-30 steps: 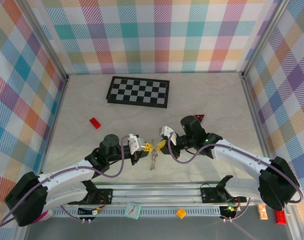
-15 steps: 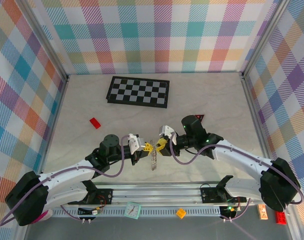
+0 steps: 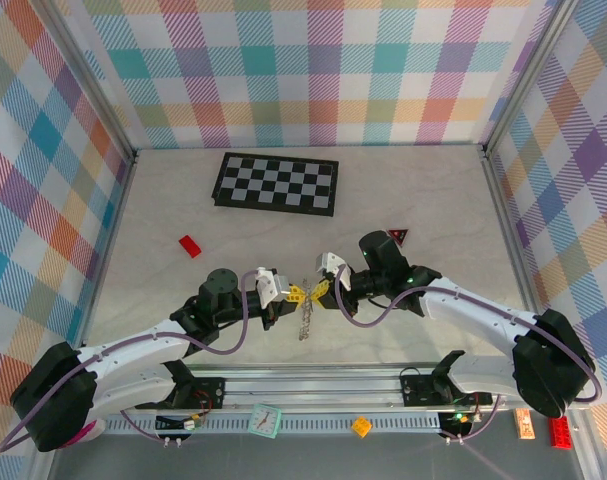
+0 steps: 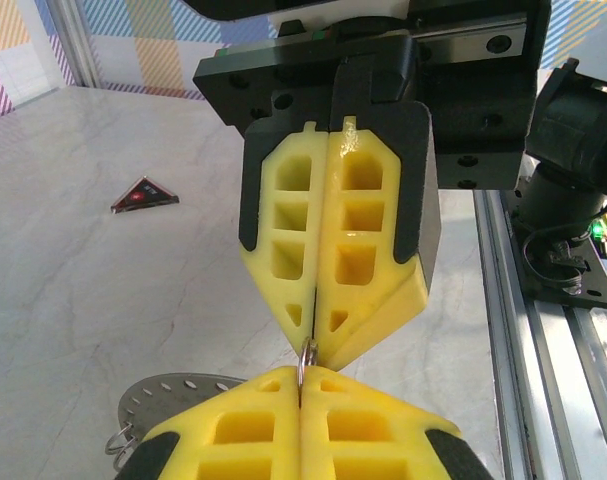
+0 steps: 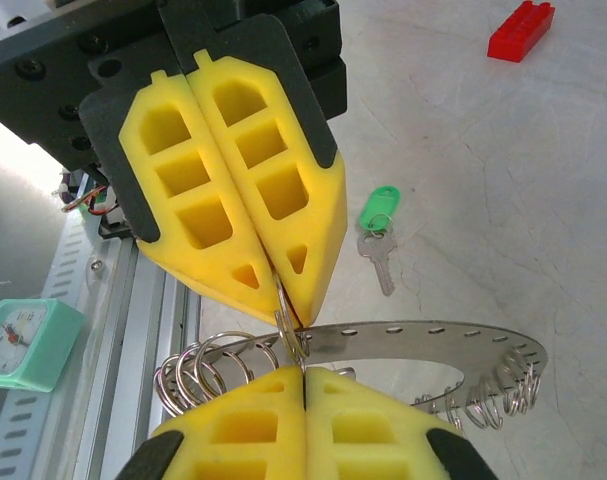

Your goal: Put the keys on the keyring

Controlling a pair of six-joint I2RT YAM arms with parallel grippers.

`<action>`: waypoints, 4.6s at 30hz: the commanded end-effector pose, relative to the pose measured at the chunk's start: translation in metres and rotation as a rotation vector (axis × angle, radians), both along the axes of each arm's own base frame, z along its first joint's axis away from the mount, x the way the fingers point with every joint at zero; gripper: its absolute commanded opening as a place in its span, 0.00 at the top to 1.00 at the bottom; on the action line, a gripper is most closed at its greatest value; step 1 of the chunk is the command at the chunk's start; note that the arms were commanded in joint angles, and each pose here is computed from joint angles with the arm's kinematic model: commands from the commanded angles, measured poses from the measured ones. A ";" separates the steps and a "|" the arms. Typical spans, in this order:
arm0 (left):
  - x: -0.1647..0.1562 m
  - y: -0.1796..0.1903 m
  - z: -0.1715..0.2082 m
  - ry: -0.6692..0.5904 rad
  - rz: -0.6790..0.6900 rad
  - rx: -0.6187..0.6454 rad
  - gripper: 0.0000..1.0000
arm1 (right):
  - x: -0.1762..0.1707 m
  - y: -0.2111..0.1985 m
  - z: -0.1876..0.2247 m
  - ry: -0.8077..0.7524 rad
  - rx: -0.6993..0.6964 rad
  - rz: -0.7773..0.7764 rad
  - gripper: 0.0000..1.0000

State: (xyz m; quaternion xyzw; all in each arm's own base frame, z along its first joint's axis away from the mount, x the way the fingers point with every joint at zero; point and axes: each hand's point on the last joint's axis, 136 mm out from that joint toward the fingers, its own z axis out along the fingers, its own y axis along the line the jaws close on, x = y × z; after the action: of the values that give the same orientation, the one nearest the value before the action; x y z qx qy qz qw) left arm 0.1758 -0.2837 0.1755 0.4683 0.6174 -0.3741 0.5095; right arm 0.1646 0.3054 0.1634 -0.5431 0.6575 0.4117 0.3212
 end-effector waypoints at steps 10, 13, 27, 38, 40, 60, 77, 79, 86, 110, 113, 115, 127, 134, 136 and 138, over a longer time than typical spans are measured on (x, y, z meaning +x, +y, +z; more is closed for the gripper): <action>-0.003 -0.004 0.024 -0.037 -0.025 -0.114 1.00 | -0.002 0.003 -0.006 0.003 0.013 0.015 0.96; -0.003 -0.004 0.019 -0.025 -0.021 -0.113 1.00 | -0.003 0.000 0.002 -0.044 0.043 0.001 0.82; -0.003 -0.008 0.019 -0.008 -0.025 -0.132 1.00 | 0.000 0.005 0.013 -0.073 0.104 0.002 0.74; 0.001 -0.009 0.021 -0.006 -0.012 -0.149 1.00 | 0.003 0.011 0.016 -0.063 0.125 0.013 1.00; 0.004 -0.007 0.019 0.001 0.012 -0.142 0.94 | 0.003 0.009 0.015 -0.070 0.112 0.007 1.00; -0.002 -0.005 -0.005 0.025 -0.036 0.106 0.69 | -0.009 -0.001 0.007 -0.111 -0.148 0.107 1.00; -0.010 -0.010 0.001 0.021 -0.094 0.071 1.00 | -0.008 0.004 0.025 -0.118 -0.057 0.069 0.75; -0.012 -0.010 0.002 0.026 -0.093 0.047 1.00 | -0.005 -0.002 0.027 -0.088 -0.015 0.034 0.69; -0.013 -0.012 0.012 0.013 -0.092 -0.072 1.00 | -0.007 -0.006 0.018 -0.047 0.027 0.022 0.65; -0.008 -0.012 0.015 0.021 -0.059 -0.165 0.89 | -0.007 0.003 0.016 -0.034 0.056 0.068 1.00; -0.007 -0.009 0.011 0.019 -0.044 -0.117 0.75 | -0.006 -0.003 0.015 -0.054 0.004 0.059 1.00; -0.008 -0.007 0.006 0.019 -0.043 -0.071 0.74 | -0.006 -0.007 0.012 -0.063 -0.041 0.057 1.00; -0.013 -0.007 -0.001 0.034 -0.092 0.074 0.72 | -0.014 -0.004 0.013 -0.124 -0.179 0.119 1.00; -0.015 -0.012 -0.002 0.044 -0.126 0.081 0.75 | -0.020 0.003 0.017 -0.141 -0.183 0.159 1.00; -0.016 -0.013 -0.002 0.045 -0.135 0.085 0.78 | -0.022 0.006 0.018 -0.143 -0.183 0.170 1.00; -0.016 -0.014 -0.001 0.045 -0.141 0.087 0.82 | -0.023 0.008 0.019 -0.146 -0.183 0.181 1.00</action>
State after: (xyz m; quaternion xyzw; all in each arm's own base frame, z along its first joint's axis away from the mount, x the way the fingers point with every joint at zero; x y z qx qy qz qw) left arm 0.1626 -0.2908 0.1617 0.5091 0.6294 -0.3842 0.4439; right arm 0.1458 0.3054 0.1671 -0.6383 0.6426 0.3275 0.2690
